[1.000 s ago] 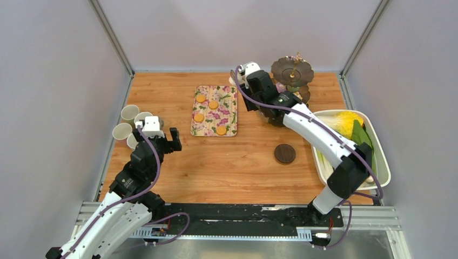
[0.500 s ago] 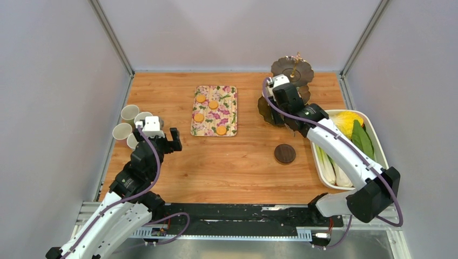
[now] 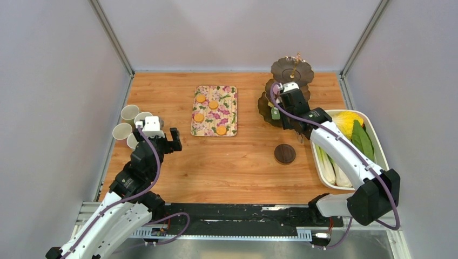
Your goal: Serve the afternoon tea
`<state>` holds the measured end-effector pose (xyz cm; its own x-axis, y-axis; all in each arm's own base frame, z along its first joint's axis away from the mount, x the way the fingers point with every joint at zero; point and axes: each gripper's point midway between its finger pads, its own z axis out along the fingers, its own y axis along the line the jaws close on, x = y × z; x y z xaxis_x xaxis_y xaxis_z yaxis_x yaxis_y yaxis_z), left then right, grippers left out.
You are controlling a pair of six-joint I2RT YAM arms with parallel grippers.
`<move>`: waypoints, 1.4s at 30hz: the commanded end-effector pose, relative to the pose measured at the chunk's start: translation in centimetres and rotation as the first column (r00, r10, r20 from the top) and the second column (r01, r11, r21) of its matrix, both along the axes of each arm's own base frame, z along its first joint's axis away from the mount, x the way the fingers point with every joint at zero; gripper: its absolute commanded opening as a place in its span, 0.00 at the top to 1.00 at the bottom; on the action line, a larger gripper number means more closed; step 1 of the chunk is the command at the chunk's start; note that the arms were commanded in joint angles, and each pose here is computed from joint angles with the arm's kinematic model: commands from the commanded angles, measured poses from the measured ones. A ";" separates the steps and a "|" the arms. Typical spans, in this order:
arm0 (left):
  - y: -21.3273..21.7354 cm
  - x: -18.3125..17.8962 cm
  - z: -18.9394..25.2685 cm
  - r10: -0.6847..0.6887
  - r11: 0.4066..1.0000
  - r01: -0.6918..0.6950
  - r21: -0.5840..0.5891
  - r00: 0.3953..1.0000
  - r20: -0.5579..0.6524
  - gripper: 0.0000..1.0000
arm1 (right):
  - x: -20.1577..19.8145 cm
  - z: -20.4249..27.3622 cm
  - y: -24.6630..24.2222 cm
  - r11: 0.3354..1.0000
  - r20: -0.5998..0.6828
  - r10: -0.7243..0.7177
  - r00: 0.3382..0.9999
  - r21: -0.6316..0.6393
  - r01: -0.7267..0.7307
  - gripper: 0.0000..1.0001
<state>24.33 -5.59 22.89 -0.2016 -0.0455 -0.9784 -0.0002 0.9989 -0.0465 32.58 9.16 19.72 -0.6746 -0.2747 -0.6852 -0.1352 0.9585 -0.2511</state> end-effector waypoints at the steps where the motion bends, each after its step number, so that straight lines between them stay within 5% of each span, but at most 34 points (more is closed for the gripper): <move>1: -0.1 0.1 0.5 -0.008 1.000 0.008 0.000 1.000 0.019 0.00 | 0.7 0.2 -0.4 0.999 0.035 -0.040 0.999 0.017 0.039 0.54; 29: -0.1 0.2 0.3 -0.006 1.000 0.005 0.007 1.000 0.013 0.00 | -0.2 5.9 7.7 0.936 0.126 0.305 0.944 0.142 -0.321 0.42; 42: 0.0 0.2 0.4 -0.001 1.000 0.001 0.004 1.000 0.017 0.00 | -2.0 -1.8 15.6 0.883 -0.064 0.458 0.887 0.149 -0.446 0.46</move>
